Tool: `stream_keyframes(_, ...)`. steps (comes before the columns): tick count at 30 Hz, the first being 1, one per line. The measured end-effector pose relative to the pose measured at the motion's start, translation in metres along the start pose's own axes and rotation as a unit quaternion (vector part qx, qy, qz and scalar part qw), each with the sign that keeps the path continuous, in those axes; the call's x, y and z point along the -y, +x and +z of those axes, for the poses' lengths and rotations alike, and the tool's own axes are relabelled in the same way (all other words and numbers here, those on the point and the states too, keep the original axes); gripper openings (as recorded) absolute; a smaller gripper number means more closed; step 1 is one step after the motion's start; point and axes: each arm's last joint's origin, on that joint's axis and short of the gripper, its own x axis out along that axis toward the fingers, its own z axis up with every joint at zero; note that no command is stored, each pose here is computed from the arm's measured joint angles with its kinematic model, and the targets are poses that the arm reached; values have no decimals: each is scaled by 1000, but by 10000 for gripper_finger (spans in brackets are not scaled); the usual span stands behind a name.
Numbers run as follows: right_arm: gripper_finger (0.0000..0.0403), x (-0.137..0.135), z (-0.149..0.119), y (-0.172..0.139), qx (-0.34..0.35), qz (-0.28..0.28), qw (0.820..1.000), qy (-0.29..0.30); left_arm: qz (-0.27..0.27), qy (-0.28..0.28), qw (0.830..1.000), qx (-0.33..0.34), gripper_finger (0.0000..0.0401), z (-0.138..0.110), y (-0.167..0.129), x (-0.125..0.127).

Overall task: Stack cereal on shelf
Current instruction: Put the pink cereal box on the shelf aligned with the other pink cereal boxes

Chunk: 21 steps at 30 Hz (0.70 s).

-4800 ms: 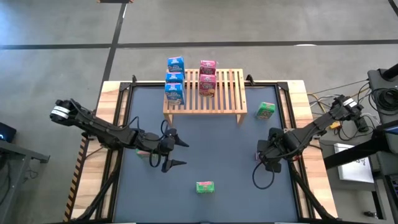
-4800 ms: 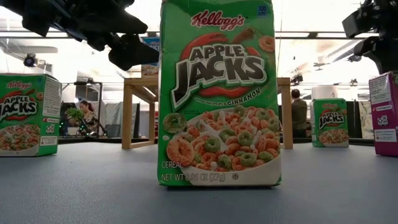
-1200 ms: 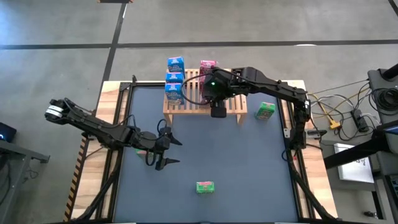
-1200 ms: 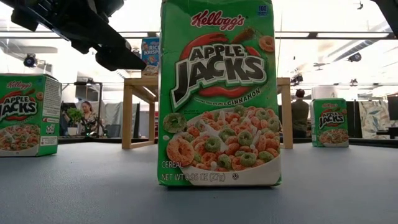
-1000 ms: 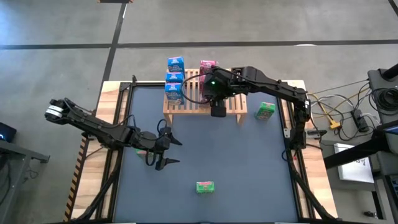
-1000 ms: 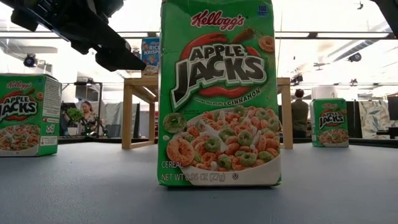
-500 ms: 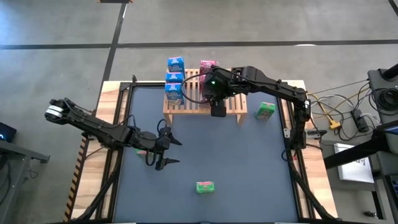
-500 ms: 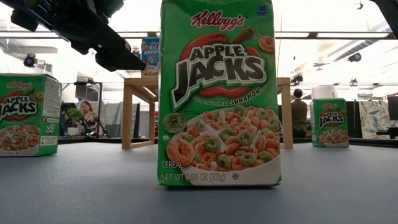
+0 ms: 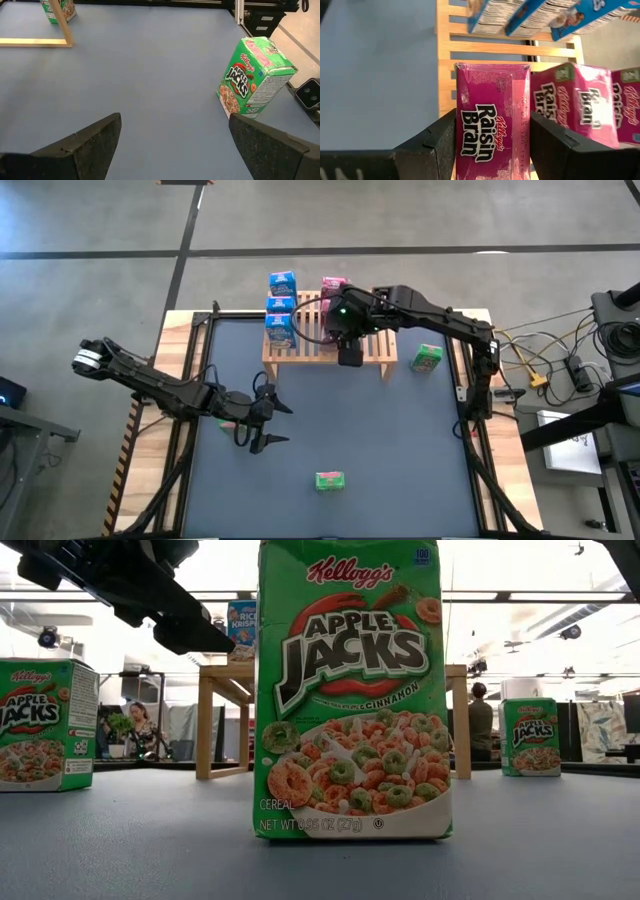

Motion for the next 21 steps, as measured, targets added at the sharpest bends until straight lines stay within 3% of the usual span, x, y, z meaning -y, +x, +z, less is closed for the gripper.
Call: stream_keyframes(21,194,2,-4,12,-8,10,1000,0,0,0,1000,2,354,0,0,0)
